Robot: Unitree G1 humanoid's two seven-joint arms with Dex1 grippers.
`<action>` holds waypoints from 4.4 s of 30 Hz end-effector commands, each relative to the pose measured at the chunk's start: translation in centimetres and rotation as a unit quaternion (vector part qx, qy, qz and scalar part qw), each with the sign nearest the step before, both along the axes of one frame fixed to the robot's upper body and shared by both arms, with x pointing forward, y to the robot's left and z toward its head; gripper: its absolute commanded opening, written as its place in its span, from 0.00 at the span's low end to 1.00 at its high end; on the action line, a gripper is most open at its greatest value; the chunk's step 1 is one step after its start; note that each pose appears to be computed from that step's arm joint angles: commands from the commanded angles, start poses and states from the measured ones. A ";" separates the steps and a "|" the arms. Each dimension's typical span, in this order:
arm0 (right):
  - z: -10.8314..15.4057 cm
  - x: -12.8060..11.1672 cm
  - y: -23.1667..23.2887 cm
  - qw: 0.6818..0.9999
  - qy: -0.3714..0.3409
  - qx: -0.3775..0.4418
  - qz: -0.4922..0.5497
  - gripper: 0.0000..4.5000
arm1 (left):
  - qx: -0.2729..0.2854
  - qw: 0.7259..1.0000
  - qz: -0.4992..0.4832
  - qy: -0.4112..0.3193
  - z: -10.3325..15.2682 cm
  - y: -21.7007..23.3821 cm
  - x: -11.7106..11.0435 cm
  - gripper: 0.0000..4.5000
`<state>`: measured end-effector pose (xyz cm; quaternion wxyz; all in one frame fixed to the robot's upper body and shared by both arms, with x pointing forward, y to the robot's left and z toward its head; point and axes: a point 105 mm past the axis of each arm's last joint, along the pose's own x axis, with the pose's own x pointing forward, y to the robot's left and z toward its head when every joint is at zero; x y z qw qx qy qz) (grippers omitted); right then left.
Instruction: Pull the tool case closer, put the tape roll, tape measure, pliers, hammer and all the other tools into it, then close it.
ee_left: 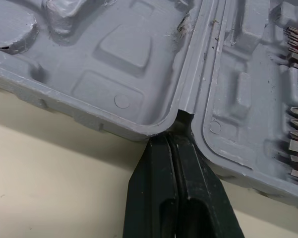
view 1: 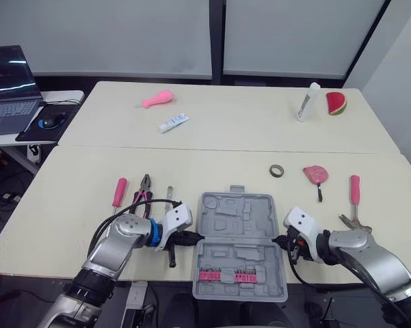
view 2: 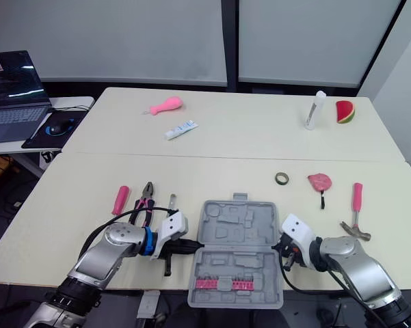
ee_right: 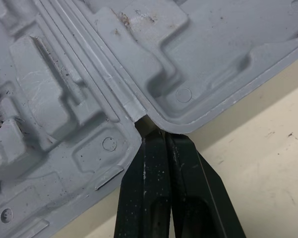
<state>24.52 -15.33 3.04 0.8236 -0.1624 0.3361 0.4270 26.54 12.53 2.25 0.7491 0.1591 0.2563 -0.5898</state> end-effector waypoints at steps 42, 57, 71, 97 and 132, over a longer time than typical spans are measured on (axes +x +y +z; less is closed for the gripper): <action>-0.1 -0.4 -3.5 0.997 -0.013 -0.032 -0.068 0.00 | 0.038 0.998 0.051 -0.018 0.4 3.9 1.6 0.00; 7.1 -1.6 -10.2 0.958 -0.207 -0.050 -0.194 0.00 | -0.066 0.941 0.280 -0.178 9.0 14.2 5.0 0.00; 9.8 -7.0 -19.5 0.873 -0.316 -0.090 -0.362 0.11 | -0.046 0.842 0.508 -0.175 6.5 26.7 0.7 0.25; 8.8 -5.0 -17.9 0.922 -0.271 -0.063 -0.269 1.00 | -0.068 0.906 0.373 -0.187 9.2 20.9 1.1 1.00; 8.5 14.2 -2.1 0.967 -0.208 -0.019 -0.147 0.62 | -0.107 0.982 -0.059 -0.142 13.4 1.8 2.9 1.00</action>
